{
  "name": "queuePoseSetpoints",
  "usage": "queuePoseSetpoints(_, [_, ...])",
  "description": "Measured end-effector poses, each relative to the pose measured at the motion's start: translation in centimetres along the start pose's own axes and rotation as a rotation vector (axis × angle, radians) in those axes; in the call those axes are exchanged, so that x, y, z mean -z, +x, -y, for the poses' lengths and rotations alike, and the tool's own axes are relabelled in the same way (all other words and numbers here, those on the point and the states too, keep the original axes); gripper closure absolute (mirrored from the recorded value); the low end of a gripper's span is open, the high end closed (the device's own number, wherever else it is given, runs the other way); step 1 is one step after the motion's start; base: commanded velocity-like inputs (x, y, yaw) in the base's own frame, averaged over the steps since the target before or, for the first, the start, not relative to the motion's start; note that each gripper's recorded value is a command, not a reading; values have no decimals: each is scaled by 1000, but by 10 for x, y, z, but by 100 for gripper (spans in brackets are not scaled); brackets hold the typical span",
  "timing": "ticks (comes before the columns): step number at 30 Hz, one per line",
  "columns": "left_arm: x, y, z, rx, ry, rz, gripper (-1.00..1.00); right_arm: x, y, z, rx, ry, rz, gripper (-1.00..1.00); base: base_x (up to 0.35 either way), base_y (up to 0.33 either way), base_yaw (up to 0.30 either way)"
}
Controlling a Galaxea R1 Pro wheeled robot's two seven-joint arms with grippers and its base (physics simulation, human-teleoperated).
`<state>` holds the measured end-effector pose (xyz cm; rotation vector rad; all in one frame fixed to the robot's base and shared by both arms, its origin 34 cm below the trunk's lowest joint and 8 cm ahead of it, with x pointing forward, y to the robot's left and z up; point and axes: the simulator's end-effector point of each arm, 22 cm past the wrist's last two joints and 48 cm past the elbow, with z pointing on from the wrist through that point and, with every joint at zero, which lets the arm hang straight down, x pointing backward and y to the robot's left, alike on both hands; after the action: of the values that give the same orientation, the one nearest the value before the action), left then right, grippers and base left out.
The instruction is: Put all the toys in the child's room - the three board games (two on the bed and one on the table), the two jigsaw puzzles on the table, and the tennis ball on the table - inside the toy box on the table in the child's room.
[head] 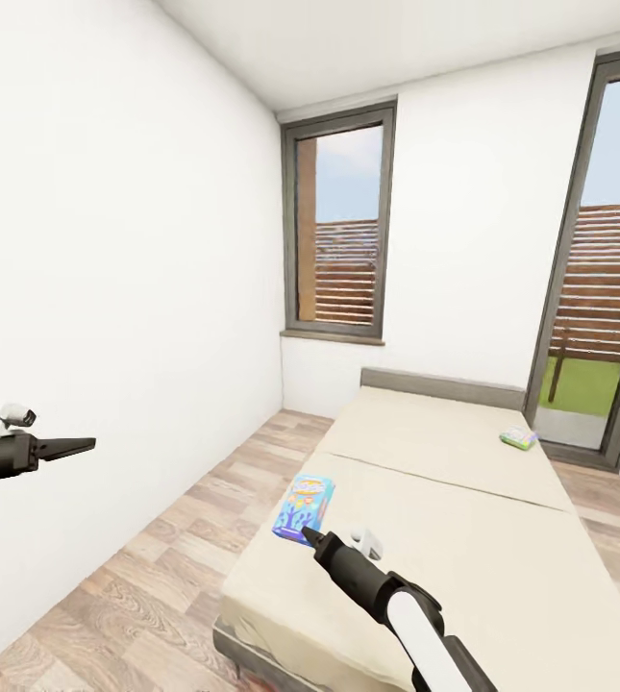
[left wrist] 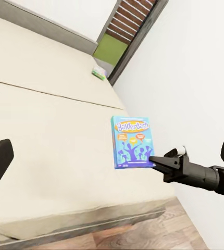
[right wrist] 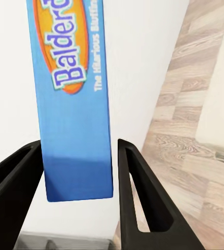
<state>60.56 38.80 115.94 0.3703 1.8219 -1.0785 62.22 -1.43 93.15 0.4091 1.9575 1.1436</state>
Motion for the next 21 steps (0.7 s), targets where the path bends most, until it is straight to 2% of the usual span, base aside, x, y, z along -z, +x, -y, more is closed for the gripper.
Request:
queuePoseSetpoints(12, [3,-3,6,-12,3,8,-100,2,-2,-6,8,-9,7,100,0,-270,217])
queuePoseSetpoints(21, [6,-10,13,-21,6,14,-100,5,-7,-14,14,-15,13,100,0,-47,217])
